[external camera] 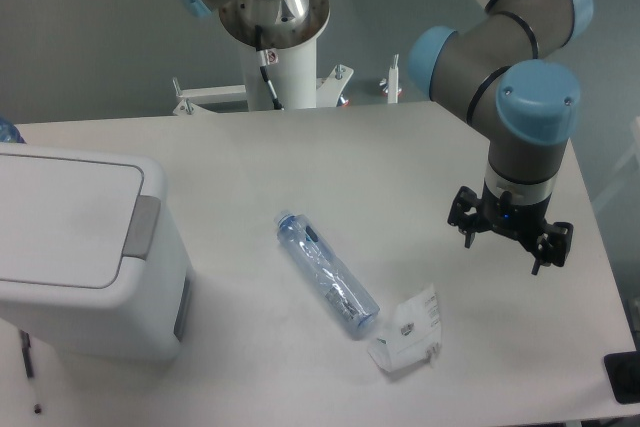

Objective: Open the trash can
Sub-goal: 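Move the gripper across the table toward the white trash can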

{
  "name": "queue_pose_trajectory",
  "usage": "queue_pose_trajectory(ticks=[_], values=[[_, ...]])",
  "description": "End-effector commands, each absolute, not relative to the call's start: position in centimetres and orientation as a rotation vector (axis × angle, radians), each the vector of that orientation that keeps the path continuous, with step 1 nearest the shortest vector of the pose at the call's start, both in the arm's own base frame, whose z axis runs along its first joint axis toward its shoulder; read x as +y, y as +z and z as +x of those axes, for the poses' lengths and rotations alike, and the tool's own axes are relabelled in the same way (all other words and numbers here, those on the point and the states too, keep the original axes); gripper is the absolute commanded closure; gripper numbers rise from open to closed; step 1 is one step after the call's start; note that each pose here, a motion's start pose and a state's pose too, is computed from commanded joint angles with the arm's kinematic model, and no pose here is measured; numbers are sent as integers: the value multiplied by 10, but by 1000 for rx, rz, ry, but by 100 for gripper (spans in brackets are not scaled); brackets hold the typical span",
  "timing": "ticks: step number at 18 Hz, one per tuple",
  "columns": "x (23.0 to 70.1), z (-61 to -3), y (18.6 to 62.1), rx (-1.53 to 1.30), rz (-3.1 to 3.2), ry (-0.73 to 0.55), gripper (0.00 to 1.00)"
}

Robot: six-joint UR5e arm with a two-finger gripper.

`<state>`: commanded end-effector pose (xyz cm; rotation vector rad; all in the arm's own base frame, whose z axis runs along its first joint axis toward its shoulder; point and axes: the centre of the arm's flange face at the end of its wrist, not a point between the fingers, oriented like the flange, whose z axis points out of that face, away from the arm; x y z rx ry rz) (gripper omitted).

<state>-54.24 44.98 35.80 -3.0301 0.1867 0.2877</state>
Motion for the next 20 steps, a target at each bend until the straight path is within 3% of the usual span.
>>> queue_pose_trajectory(ticks=[3,11,20], values=[[452,-540,357,155,-3021,278,0],[496,-502,367,-404,-2878,198,0],[553,-408,431,-624,-2677,56,0]])
